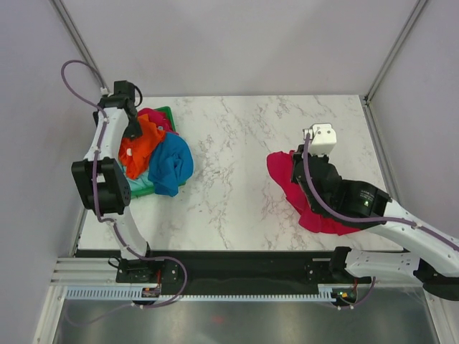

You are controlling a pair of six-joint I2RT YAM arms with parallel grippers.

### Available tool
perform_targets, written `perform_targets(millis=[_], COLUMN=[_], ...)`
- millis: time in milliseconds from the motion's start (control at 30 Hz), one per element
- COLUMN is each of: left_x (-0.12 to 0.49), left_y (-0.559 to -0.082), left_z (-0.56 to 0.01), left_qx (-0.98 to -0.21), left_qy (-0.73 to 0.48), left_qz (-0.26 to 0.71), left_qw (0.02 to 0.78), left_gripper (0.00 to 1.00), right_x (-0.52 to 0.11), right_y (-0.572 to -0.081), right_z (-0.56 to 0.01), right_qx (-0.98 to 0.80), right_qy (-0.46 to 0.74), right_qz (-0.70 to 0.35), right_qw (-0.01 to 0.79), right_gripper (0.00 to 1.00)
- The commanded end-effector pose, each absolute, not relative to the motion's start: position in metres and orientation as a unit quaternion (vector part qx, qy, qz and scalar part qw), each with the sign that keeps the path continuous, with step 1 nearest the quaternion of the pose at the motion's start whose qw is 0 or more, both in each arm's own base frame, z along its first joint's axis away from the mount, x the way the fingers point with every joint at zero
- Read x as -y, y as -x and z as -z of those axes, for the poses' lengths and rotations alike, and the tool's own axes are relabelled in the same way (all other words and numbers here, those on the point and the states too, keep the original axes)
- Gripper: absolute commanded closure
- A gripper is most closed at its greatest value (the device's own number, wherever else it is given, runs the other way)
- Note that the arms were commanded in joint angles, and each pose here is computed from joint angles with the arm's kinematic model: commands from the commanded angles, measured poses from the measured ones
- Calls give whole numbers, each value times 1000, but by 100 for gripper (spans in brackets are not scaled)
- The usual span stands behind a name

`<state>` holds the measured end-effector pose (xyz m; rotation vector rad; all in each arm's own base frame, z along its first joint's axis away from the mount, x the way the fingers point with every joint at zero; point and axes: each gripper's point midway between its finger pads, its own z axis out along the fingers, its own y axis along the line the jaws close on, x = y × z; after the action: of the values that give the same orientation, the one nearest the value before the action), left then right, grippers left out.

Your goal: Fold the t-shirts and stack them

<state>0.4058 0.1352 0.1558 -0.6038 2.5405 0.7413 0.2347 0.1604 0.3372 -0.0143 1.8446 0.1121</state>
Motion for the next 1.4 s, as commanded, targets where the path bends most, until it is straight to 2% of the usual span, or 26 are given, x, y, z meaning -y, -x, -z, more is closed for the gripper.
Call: perform_targets(millis=[0, 167, 267, 367, 467, 567, 767, 933, 1000, 1200, 1367], left_x=[-104, -27, 41, 102, 165, 190, 165, 85, 56, 21, 35], left_y=[-409, -396, -384, -371, -359, -364, -384, -394, -397, -418, -428], left_z=[-263, -297, -281, -233, -174, -131, -72, -37, -39, -62, -84], left_qx=[-878, -892, -908, -932, -959, -964, -978, -984, -981, -975, -974], left_qy=[214, 149, 83, 27, -28, -44, -24, 29, 64, 107, 103], left_qz=[-259, -201, -165, -131, -23, 17, -49, -87, -103, -88, -48], left_qw=[340, 377, 377, 338, 281, 262, 201, 152, 150, 176, 196], left_gripper=[0, 3, 5, 5, 6, 6, 4, 4, 5, 3, 4], right_x=[-164, -177, -183, -187, -186, -183, -173, -155, -149, -150, -148], right_y=[-235, -240, -241, -241, -239, -237, -233, -227, -226, -227, -230], right_z=[-336, -333, -329, -328, -328, -326, -326, -326, -325, -322, -319], right_qx=[-798, -800, -802, -804, -805, -806, -808, -804, -803, -805, -804], right_qy=[-5, -4, -5, -5, -6, -8, -11, -23, -27, -22, -25], right_qz=[-62, -70, -74, -81, -87, -89, -81, -72, -68, -59, -43], right_qw=[600, 595, 592, 589, 586, 585, 583, 589, 592, 590, 593], right_gripper=[100, 100, 100, 100, 100, 100, 100, 98, 96, 96, 96])
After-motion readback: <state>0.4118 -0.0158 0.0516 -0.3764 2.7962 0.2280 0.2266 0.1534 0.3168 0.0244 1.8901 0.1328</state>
